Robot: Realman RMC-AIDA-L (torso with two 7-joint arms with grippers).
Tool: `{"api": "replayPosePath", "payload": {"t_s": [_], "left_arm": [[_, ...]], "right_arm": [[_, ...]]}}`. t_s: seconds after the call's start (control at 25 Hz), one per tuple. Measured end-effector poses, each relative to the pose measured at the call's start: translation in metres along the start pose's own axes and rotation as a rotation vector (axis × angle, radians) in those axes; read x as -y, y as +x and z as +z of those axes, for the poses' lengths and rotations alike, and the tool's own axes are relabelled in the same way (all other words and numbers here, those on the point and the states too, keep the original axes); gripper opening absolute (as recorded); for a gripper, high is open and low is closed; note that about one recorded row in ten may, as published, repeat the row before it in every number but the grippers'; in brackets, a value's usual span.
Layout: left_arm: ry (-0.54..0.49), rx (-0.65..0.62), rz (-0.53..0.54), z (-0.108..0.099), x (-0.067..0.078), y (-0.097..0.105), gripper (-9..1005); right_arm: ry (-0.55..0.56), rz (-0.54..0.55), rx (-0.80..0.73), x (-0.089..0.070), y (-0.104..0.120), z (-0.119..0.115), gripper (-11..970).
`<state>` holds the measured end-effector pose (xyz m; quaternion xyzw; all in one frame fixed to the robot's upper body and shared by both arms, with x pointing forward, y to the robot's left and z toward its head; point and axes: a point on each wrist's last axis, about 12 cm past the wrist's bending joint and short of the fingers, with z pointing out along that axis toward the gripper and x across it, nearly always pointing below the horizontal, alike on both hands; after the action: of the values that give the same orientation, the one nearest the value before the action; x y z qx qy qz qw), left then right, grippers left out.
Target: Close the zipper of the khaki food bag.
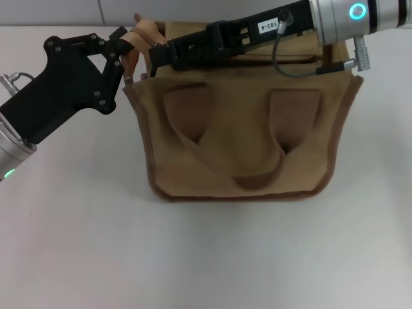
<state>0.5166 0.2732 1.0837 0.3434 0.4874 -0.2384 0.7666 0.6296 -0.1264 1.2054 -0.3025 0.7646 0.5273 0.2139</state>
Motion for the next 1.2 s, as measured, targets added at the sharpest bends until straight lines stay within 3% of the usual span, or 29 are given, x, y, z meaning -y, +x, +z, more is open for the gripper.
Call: {"api": "replayPosePath", "payload": {"t_s": [1.2], "left_arm": [[0.05,0.047,-0.09,0.019,-0.005,-0.006,30]], "right_arm": [[-0.016,-0.021,0.02,-0.001,0.001,0.002,753]]}}
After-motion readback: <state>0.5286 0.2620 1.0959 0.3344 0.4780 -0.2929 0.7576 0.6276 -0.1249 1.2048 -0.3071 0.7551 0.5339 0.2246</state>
